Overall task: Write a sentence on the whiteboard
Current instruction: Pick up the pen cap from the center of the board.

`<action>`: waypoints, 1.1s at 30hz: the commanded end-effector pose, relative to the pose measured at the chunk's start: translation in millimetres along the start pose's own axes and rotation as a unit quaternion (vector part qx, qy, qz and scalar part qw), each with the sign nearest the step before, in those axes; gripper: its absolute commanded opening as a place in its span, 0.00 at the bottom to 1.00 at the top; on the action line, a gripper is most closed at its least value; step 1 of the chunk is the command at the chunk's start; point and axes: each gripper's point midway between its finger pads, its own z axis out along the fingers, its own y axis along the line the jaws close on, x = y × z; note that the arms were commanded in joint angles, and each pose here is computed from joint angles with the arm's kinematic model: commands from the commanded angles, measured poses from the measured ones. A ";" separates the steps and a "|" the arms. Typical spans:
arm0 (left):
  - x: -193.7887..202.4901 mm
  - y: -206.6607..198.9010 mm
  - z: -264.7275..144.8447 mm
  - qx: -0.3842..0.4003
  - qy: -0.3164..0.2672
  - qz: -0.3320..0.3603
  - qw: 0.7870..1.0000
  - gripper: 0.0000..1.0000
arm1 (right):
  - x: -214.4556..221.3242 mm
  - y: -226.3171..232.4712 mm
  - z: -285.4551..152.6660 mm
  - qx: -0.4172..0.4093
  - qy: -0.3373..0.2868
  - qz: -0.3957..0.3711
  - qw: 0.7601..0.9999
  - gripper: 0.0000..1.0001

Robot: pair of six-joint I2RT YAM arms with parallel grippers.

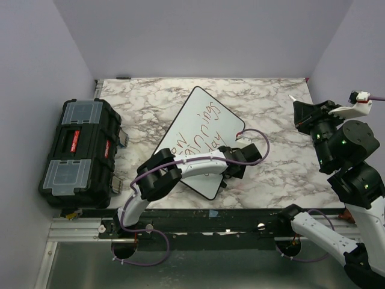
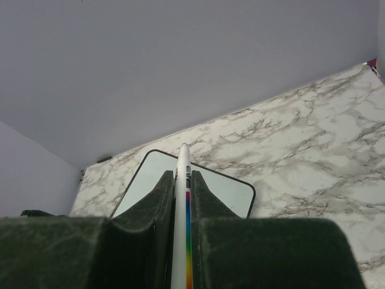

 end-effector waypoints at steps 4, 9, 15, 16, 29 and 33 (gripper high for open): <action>2.6 23.8 15.0 -0.043 0.014 0.024 0.999 0.38 | 5.8 2.7 -0.2 -0.011 0.009 -0.007 1.000 0.01; 6.8 21.2 20.3 -0.041 0.025 0.014 0.999 0.33 | 7.5 1.6 -0.8 -0.010 0.010 -0.007 1.000 0.01; 8.4 13.0 28.5 -0.033 0.034 0.006 0.999 0.15 | 6.9 2.1 -0.9 -0.011 0.011 -0.009 1.000 0.01; 9.3 12.4 28.8 -0.032 0.035 0.003 0.999 0.06 | 6.1 1.6 -1.5 -0.010 0.011 -0.010 1.000 0.01; -22.0 -38.1 -30.3 0.126 -0.052 0.055 0.989 0.00 | 10.0 1.6 -3.4 -0.013 0.027 -0.030 0.999 0.01; -33.9 -52.0 -54.3 0.169 -0.067 0.079 0.980 0.00 | 6.8 9.8 -3.1 -0.028 0.035 -0.035 0.998 0.01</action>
